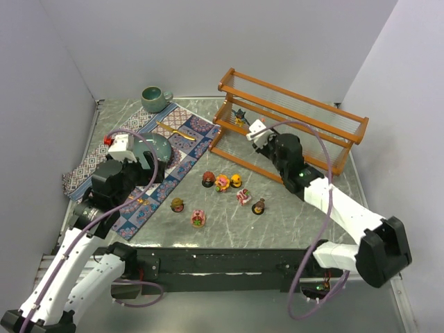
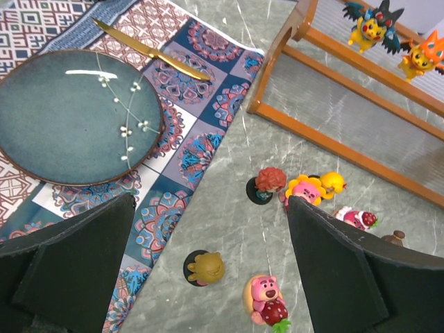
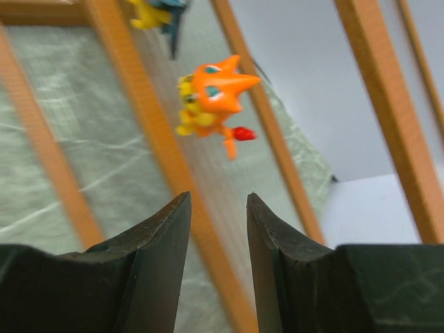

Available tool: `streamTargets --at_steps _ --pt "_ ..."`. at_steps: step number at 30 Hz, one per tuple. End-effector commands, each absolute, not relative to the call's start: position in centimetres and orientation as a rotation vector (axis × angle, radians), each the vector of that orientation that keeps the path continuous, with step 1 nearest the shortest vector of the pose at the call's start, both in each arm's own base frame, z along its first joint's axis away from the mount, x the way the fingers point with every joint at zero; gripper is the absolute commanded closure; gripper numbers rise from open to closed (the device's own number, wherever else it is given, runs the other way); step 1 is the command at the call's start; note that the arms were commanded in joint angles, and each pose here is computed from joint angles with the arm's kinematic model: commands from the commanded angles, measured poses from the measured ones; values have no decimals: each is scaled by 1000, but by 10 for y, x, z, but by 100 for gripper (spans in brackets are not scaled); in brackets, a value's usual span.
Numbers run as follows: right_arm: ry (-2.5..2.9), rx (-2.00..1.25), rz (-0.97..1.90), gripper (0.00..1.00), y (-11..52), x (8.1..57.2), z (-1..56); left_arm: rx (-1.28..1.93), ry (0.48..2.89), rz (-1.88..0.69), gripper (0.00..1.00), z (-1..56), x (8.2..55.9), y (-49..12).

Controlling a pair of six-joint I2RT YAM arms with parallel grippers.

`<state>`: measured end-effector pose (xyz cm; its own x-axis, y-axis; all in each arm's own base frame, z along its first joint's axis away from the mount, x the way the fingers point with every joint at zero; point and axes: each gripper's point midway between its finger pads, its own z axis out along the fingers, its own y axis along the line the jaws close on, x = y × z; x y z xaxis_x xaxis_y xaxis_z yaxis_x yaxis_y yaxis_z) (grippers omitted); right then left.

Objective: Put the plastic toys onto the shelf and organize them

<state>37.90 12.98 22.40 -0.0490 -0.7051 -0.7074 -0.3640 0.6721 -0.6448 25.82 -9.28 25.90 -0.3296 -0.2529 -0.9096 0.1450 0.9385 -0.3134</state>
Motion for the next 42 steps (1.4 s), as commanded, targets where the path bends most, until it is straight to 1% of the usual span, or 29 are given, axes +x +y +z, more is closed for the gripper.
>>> streamTargets --at_steps 1,3,4,11,14,15,16,19,21,24,32,37,42 --pt "1649 -774 -192 55 156 347 234 -64 1836 -451 3 265 259 -99" --pt "1639 -732 -154 55 161 336 239 -41 1851 -473 3 262 260 -104" --pt "1634 -731 -90 55 173 323 236 -31 1857 -484 3 260 260 -107" --pt "1702 -682 227 52 208 276 213 11 1984 -526 3 228 266 -122" --pt "1723 -665 350 49 217 258 204 5 2025 -533 3 220 269 -125" --pt "1735 -676 383 46 220 253 196 2 2029 -534 3 219 269 -125" --pt "1745 -661 410 45 221 249 194 -4 2035 -532 3 218 270 -125" --pt "1781 -642 453 43 221 241 182 -23 2043 -509 3 216 270 -121" --pt "1796 -642 464 41 221 238 174 -36 2036 -496 3 219 270 -116" --pt "1836 -546 496 41 219 238 167 -61 2016 -478 3 224 268 -109" --pt "1982 -423 482 41 217 243 145 -117 1915 -482 3 245 265 -89" --pt "2063 -328 482 42 219 246 119 -99 1925 -513 3 243 265 -93" --pt "2047 -268 516 43 228 254 112 -92 1921 -523 3 244 264 -95"
